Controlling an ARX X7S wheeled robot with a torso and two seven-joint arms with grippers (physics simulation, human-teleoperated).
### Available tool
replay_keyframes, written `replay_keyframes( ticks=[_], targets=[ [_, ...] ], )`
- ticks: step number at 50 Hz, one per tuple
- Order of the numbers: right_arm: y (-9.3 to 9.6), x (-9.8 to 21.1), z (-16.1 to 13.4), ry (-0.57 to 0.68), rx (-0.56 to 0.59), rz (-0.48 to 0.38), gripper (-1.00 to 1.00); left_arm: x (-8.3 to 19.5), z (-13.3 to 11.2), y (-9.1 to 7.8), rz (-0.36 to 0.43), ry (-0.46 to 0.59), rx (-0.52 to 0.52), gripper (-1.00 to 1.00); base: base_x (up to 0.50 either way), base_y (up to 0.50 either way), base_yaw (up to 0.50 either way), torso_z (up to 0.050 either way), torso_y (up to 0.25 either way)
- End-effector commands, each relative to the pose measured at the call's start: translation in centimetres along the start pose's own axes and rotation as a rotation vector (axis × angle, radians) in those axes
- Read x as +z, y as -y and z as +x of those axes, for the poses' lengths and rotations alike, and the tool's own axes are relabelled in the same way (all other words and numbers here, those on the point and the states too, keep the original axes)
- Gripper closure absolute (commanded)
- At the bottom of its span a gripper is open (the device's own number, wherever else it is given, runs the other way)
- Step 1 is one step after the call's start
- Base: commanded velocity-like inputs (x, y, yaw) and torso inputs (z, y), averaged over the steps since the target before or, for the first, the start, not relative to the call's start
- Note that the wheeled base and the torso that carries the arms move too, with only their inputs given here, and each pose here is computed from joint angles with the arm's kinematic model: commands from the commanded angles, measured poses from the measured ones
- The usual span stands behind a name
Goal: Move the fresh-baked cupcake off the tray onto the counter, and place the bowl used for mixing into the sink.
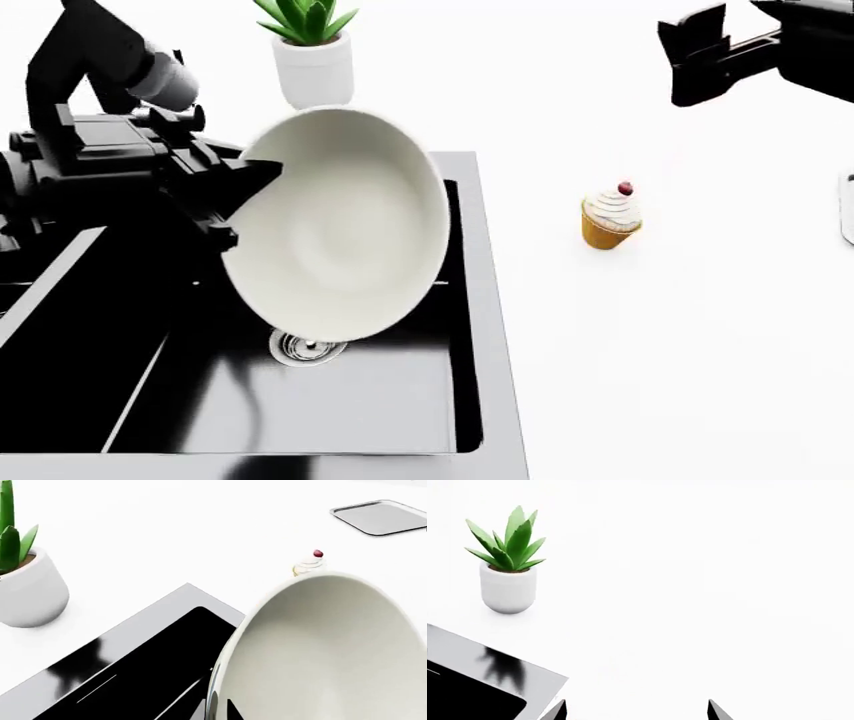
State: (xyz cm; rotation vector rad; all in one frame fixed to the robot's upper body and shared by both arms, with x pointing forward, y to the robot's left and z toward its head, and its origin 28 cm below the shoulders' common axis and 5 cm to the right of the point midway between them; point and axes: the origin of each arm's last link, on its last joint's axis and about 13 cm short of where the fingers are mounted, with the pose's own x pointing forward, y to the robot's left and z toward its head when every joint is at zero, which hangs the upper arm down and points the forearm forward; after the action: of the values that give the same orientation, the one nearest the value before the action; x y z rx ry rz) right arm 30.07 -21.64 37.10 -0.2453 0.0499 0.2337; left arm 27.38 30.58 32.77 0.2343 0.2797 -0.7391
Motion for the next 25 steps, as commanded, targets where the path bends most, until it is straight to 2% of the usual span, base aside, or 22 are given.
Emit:
replay_keyframes(
  ticks=[1, 3, 4, 6, 12, 17, 18, 25],
  targets=[
    [0.9, 3.3, -2.4, 0.207, -0.054, 0.002, -1.0, -0.4, 1.8, -0.9, -0.011, -0.048, -0.004, 1.0, 0.0, 0.0, 0.0, 0.0, 0.0],
    [0.9, 3.7, -2.5, 0.249, -0.063, 0.027, -1.0, -0.4, 1.8, -0.8, -0.013, -0.065, -0.008, 1.0, 0.0, 0.0, 0.0, 0.0, 0.0],
    [1.0, 3.8, -2.6, 0.286, -0.07, -0.01, -1.0, -0.5, 1.9, -0.8, -0.009, -0.072, -0.012, 1.0, 0.0, 0.0, 0.0, 0.0, 0.0],
    [1.0, 4.1, -2.9, 0.326, -0.053, 0.006, -1.0, -0.4, 2.0, -0.8, -0.012, -0.075, -0.017, 1.0, 0.0, 0.0, 0.0, 0.0, 0.0],
    [0.9, 4.6, -3.3, 0.365, -0.068, 0.009, -1.0, -0.4, 2.3, -0.8, -0.035, -0.139, -0.027, 1.0, 0.0, 0.0, 0.0, 0.0, 0.0],
    [0.8, 4.5, -3.5, 0.37, -0.061, 0.009, -1.0, -0.4, 2.6, -1.2, -0.065, -0.166, -0.008, 1.0, 0.0, 0.0, 0.0, 0.0, 0.0],
    [0.8, 4.5, -3.6, 0.374, -0.056, 0.014, -1.0, -0.5, 2.7, -1.5, -0.094, -0.185, 0.017, 1.0, 0.0, 0.0, 0.0, 0.0, 0.0],
    [0.9, 4.4, -4.1, 0.381, -0.063, 0.018, -1.0, -0.7, 3.1, -1.9, -0.119, -0.234, 0.041, 1.0, 0.0, 0.0, 0.0, 0.0, 0.0]
  ],
)
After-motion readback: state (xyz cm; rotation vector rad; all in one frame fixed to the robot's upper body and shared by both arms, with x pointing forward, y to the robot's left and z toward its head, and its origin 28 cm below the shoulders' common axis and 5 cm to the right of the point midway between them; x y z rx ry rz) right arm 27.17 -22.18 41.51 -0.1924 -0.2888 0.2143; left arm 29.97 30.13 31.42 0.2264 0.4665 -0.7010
